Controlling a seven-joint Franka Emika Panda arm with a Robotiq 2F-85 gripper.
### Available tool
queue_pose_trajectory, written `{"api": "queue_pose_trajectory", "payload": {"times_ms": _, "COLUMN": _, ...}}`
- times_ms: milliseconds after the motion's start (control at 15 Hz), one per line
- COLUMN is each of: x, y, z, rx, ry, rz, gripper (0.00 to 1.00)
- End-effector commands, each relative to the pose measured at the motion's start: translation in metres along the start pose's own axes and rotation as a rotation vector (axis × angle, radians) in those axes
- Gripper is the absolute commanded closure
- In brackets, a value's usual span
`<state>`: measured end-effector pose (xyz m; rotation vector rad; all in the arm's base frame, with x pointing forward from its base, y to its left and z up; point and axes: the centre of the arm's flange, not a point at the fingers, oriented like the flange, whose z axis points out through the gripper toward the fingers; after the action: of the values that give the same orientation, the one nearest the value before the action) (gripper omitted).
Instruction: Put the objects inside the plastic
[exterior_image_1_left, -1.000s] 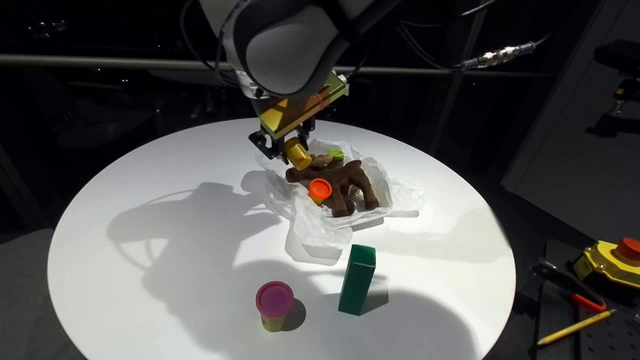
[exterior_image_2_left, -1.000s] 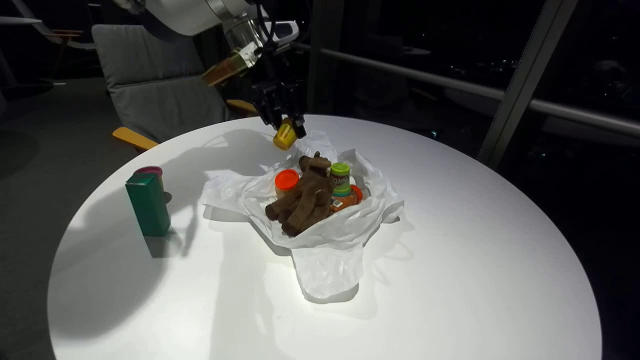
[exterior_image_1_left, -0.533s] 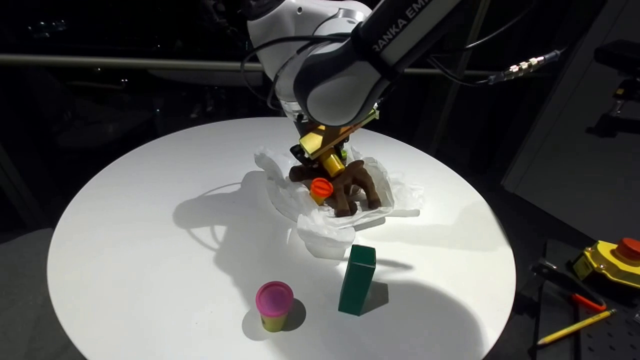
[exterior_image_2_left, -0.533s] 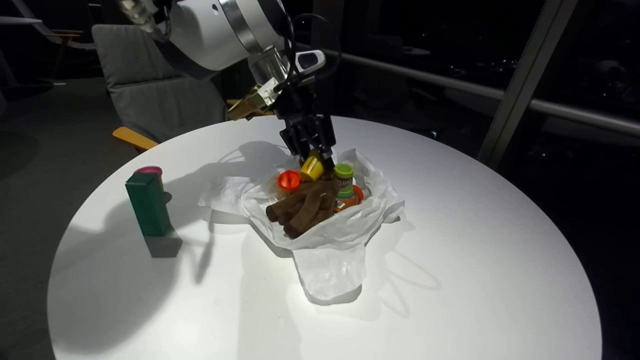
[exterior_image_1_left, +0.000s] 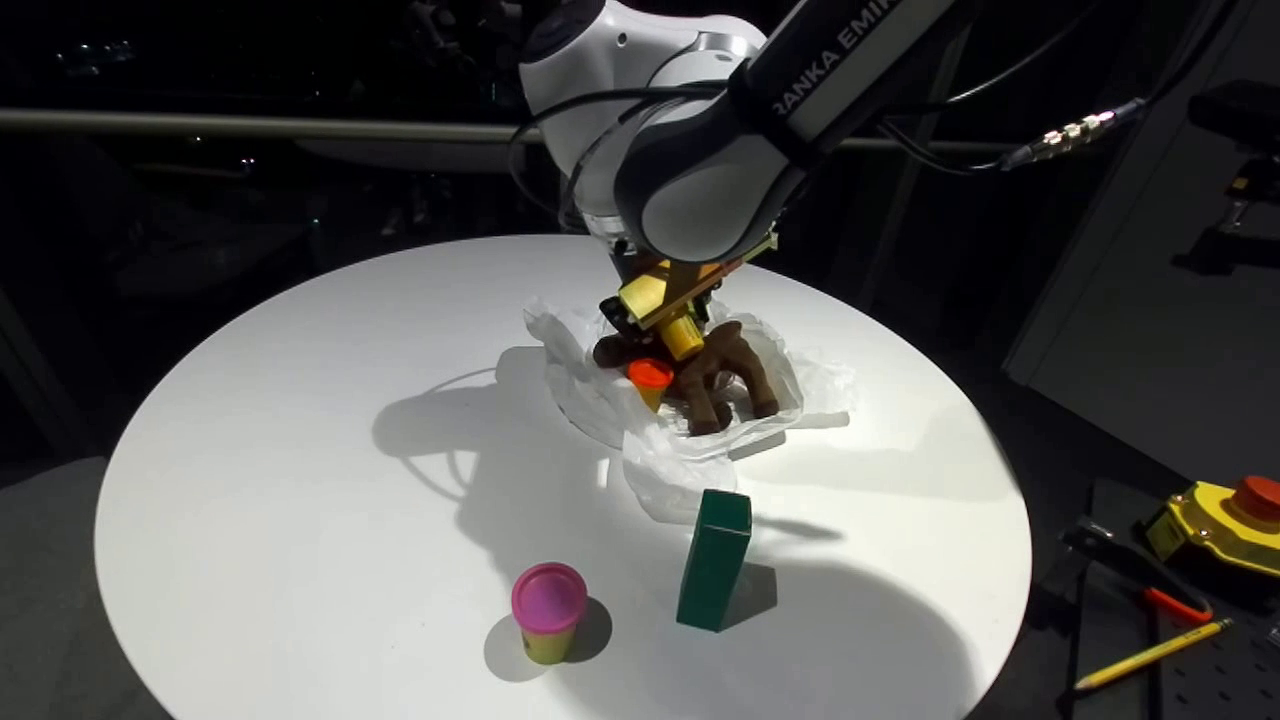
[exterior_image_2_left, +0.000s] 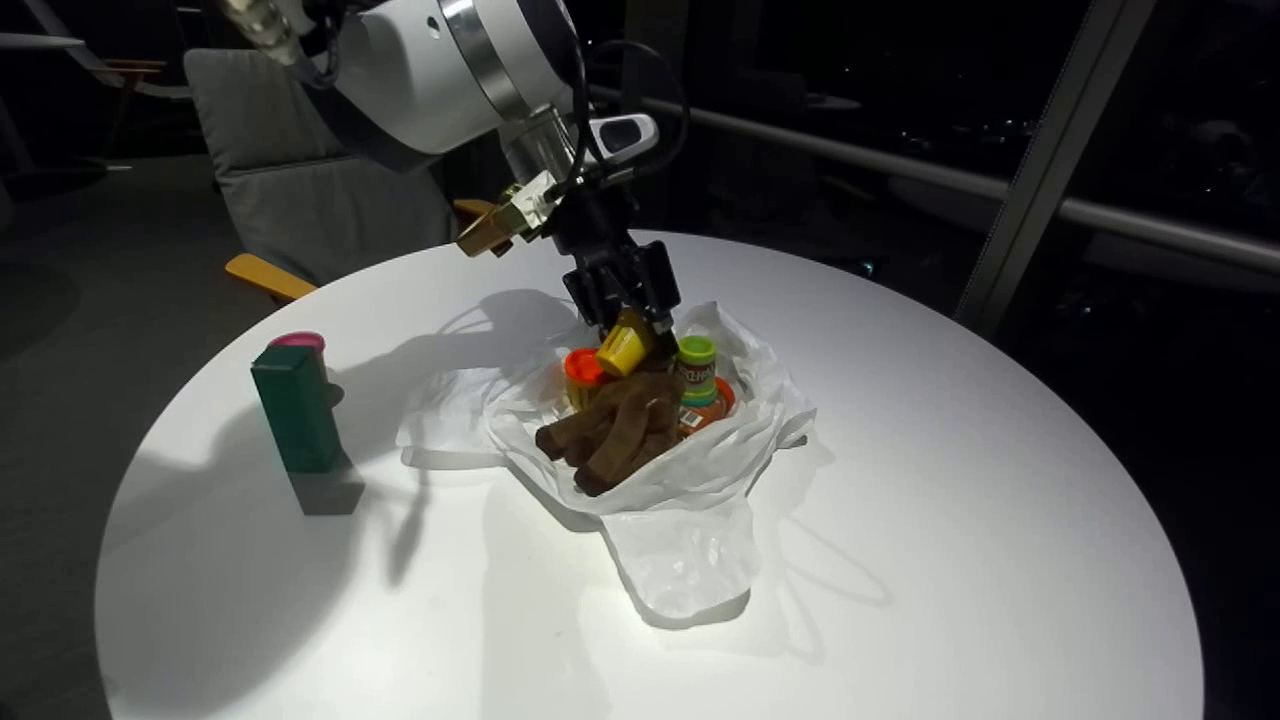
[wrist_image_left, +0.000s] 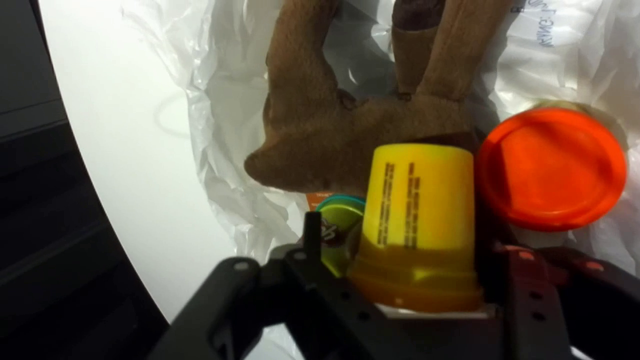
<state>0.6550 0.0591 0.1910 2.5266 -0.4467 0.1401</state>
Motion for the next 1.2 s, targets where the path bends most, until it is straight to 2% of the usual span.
{"api": "queue_pose_trajectory", "payload": {"times_ms": 0, "x": -0.005, "y": 0.010, "z": -0.007, "rx": -0.001, "ry": 0.019, "rz": 0.030, "gripper": 0.01}}
{"api": "queue_pose_trajectory", "payload": {"times_ms": 733, "x": -0.001, "y": 0.008, "z": -0.016, "rx": 0.021, "ry": 0.013, "rz": 0.063, "gripper": 0.00}}
{"api": "queue_pose_trajectory", "payload": {"times_ms": 867, "x": 0.002, "y": 0.004, "z": -0.036, "rx": 0.050, "ry": 0.034, "rz": 0.055, "gripper": 0.00}}
{"api": "queue_pose_trajectory", "payload": {"times_ms": 1133, "x": 0.013, "y": -0.014, "z": -0.110, "rx": 0.070, "ry": 0.158, "rz": 0.013, "gripper": 0.00}}
